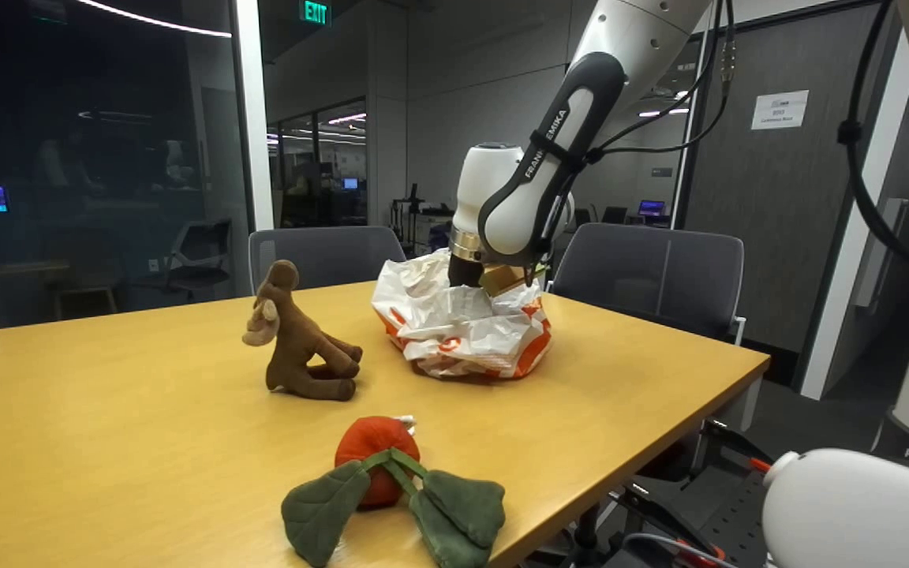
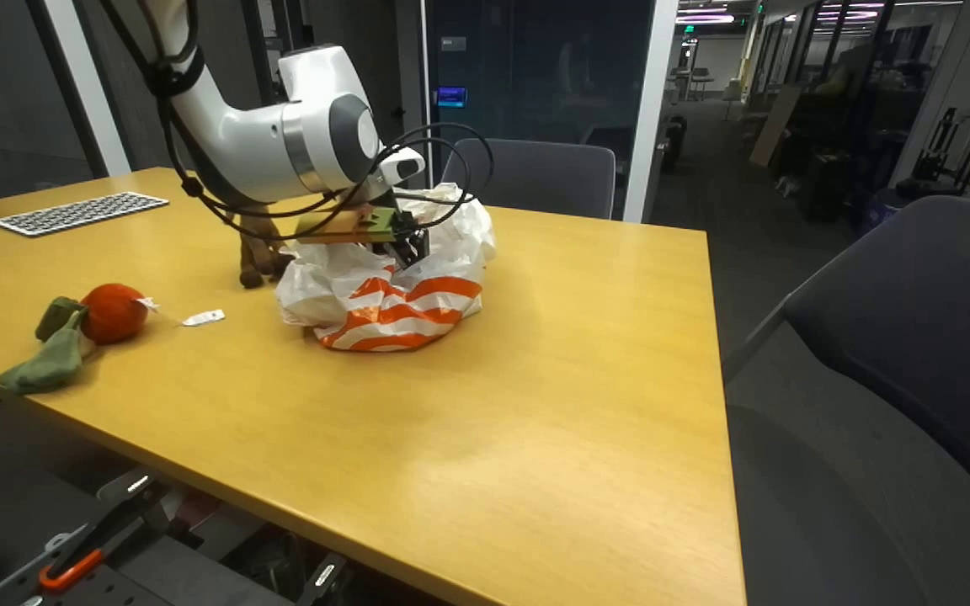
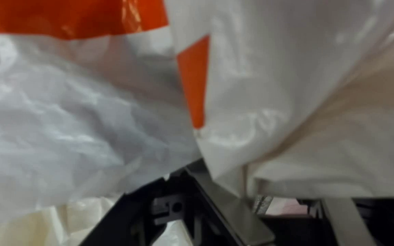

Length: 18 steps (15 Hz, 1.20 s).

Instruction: Move the objects, which are in the plastic, to the table

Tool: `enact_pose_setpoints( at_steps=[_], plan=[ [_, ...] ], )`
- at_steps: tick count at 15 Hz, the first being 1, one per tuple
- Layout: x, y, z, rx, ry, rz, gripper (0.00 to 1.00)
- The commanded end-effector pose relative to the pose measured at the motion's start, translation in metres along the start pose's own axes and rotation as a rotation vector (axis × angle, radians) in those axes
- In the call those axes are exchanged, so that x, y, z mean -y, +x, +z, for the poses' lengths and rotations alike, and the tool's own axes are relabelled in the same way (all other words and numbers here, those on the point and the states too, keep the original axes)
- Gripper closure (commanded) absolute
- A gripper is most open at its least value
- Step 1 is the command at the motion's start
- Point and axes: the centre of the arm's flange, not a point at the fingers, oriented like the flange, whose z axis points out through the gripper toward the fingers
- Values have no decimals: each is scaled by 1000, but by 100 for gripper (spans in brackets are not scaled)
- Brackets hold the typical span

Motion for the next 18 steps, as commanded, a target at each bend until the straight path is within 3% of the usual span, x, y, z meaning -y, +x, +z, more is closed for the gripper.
enact_pose_setpoints(
  at_steps=[1, 4, 9, 12, 18],
  plan=[
    [4, 5, -25, -76, -8, 8, 67],
    [9, 9, -65, -183, -10, 24, 67],
    [36, 2, -137, -220, -12, -12, 67],
    [63, -9, -173, -245, 40, -112, 67],
    [134, -47, -226, -340, 159, -424, 67]
  ],
)
